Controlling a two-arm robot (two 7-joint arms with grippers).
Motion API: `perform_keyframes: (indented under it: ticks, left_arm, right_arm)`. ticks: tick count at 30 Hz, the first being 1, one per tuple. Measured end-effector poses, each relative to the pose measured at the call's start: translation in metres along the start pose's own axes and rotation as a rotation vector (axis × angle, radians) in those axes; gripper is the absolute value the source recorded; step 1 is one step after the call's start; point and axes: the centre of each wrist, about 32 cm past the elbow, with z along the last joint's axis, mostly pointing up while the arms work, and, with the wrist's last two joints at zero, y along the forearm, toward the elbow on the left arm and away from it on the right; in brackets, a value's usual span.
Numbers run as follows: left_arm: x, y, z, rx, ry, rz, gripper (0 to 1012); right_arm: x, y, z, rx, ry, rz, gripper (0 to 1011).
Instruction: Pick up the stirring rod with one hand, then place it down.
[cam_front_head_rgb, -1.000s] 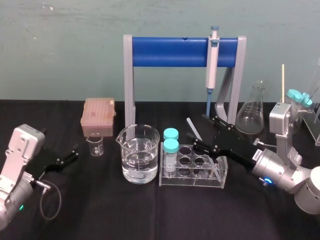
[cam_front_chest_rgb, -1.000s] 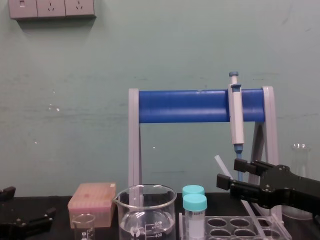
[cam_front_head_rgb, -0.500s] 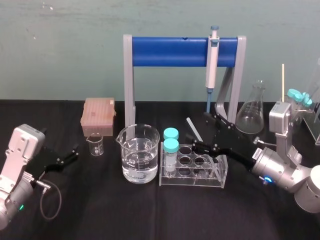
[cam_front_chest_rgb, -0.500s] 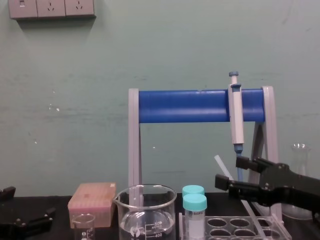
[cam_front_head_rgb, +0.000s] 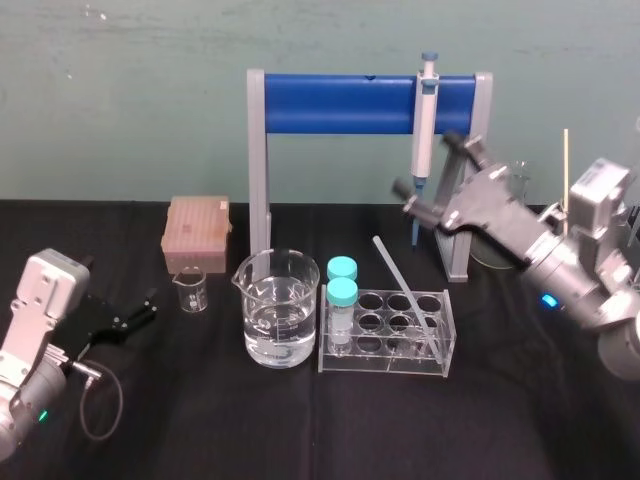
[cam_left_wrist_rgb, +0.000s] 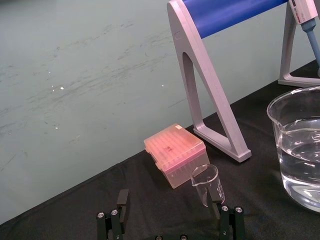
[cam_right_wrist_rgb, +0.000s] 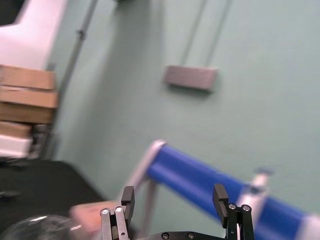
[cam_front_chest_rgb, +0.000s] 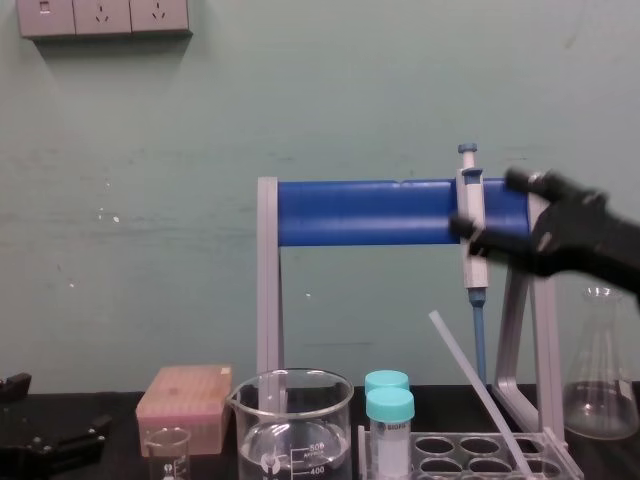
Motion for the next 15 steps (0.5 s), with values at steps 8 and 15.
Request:
perform_keyframes:
  ticks: [8, 15]
  left_arm:
    - [0.0000, 0.000, 0.000, 0.000, 0.000, 0.000, 1000]
    - [0.0000, 0.000, 0.000, 0.000, 0.000, 0.000, 1000]
  right_arm:
    - [0.0050, -0.021, 0.006, -0.071, -0.007, -0.183, 1003]
    - [-0.0029, -0.043, 0.002, -0.193, 0.050, -0.260, 1003]
